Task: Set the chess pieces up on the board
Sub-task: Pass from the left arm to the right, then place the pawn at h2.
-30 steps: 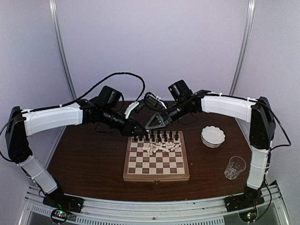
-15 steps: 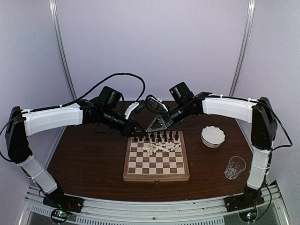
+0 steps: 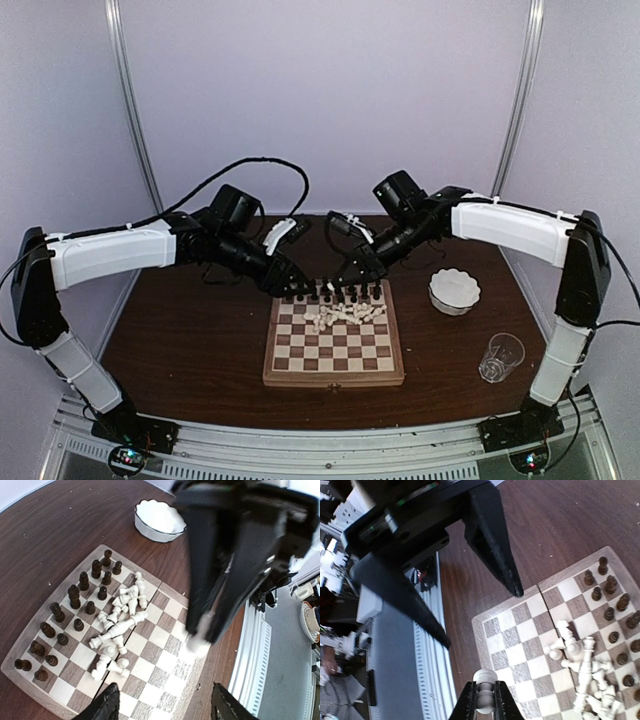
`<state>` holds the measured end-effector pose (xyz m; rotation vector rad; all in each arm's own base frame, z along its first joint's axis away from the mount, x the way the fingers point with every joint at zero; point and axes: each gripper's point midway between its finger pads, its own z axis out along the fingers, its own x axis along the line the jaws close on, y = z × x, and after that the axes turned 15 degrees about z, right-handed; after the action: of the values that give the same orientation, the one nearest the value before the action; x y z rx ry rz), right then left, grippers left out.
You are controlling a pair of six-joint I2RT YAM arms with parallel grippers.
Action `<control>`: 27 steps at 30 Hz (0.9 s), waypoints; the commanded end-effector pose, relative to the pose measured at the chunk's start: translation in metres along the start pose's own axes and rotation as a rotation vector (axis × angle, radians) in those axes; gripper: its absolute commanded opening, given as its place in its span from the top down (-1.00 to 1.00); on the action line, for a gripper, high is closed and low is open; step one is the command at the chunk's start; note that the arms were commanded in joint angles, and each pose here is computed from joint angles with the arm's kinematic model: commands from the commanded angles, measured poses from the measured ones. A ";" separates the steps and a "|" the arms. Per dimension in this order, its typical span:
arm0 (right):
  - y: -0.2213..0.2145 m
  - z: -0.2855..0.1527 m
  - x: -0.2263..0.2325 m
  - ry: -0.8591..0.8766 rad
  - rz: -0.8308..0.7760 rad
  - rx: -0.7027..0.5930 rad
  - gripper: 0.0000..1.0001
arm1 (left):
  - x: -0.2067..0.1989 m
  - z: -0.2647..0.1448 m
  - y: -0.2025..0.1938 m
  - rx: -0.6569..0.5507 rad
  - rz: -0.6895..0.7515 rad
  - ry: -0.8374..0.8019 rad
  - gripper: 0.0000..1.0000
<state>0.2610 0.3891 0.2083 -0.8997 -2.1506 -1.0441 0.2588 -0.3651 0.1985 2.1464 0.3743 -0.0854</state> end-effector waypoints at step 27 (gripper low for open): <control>-0.139 -0.011 -0.104 -0.657 -0.558 0.390 0.93 | 0.105 -0.073 0.013 0.008 -0.095 0.615 -0.29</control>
<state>0.2121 0.2768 0.0899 -0.5440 -3.0657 -0.5910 0.3471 -0.2888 0.1892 2.2385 0.8608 0.4355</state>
